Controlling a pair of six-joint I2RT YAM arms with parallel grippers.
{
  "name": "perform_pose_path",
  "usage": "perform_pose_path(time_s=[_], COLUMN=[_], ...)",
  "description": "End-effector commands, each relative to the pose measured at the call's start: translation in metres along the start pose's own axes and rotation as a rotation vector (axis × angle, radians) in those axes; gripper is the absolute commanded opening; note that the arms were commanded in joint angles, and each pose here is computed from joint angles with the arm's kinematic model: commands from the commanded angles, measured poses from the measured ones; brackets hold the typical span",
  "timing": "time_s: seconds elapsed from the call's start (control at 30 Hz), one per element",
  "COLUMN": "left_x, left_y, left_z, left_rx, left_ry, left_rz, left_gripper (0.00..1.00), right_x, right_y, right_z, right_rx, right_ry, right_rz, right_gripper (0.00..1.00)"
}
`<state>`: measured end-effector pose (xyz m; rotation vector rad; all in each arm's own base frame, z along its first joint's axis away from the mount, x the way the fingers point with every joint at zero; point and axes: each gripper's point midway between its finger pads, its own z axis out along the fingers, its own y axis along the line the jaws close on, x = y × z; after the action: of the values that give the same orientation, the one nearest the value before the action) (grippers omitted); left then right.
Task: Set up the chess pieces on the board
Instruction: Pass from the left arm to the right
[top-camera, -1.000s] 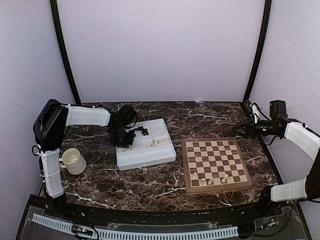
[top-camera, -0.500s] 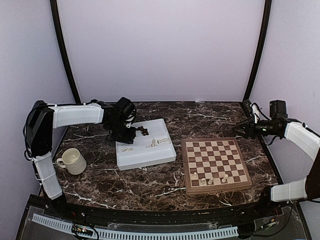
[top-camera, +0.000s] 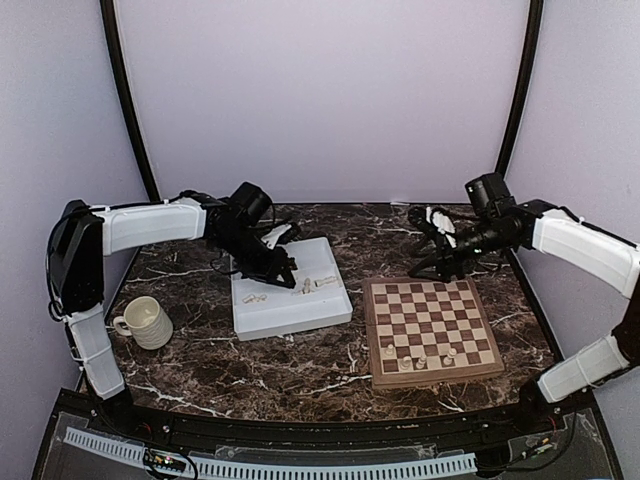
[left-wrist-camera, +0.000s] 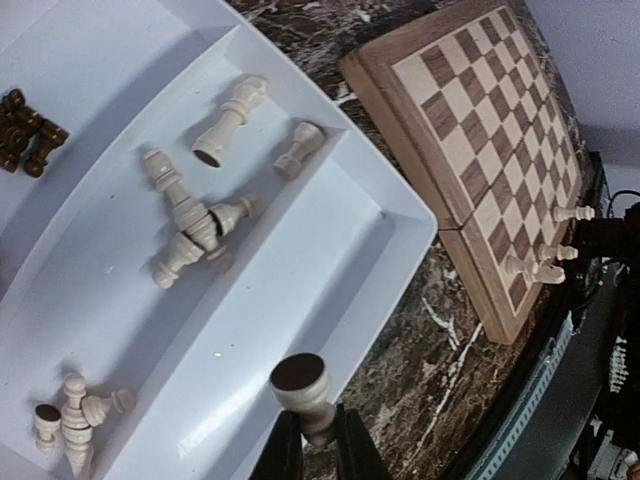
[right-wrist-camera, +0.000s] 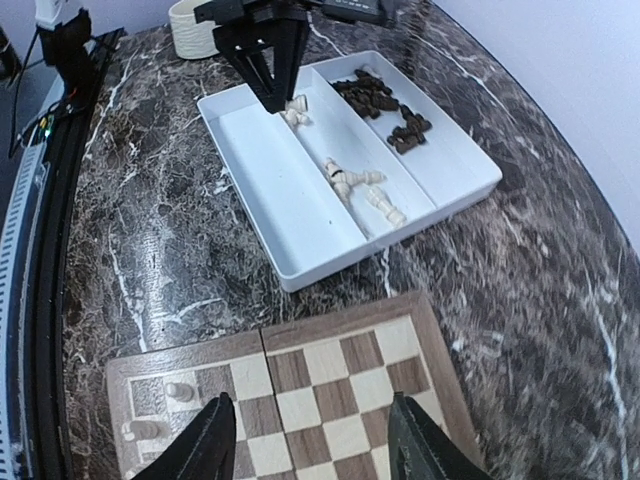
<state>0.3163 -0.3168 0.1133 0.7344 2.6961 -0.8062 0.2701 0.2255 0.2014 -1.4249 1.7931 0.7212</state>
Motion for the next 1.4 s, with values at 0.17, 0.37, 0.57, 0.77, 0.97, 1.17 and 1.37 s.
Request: perform_pose_path(time_s=[0.17,0.37,0.57,0.77,0.97,1.17,1.37], left_x=[0.014,0.029,0.036,0.04,0.041,0.04,0.034], left_y=[-0.08,-0.101,-0.119,-0.13,-0.134,-0.134,-0.129], left_z=[-0.042,-0.05,-0.056,-0.056,-0.055,-0.054,-0.052], left_rx=[0.393,0.536,0.624,0.662,0.675,0.674,0.613], left_ry=[0.05,0.105,0.123,0.148,0.166,0.166,0.14], left_rz=[0.113,0.095,0.112,0.132,0.138,0.137,0.148], left_gripper=[0.09,0.09,0.09,0.09,0.09,0.09,0.17], right_x=[-0.05,-0.072,-0.089,-0.093,-0.082,-0.081,-0.075], right_y=[0.014,0.038,0.057,0.071,0.086,0.094,0.095], right_z=[0.08,0.122,0.144,0.157,0.159,0.155,0.154], right_rx=[0.012,0.01,-0.018,-0.034,-0.07,-0.081,-0.081], right_ry=[0.185,0.227,0.226,0.238,0.282,0.286,0.293], right_rz=[-0.488,-0.684,-0.744,-0.788,-0.851,-0.866,-0.803], right_gripper=[0.54,0.55,0.55,0.53,0.43,0.26,0.1])
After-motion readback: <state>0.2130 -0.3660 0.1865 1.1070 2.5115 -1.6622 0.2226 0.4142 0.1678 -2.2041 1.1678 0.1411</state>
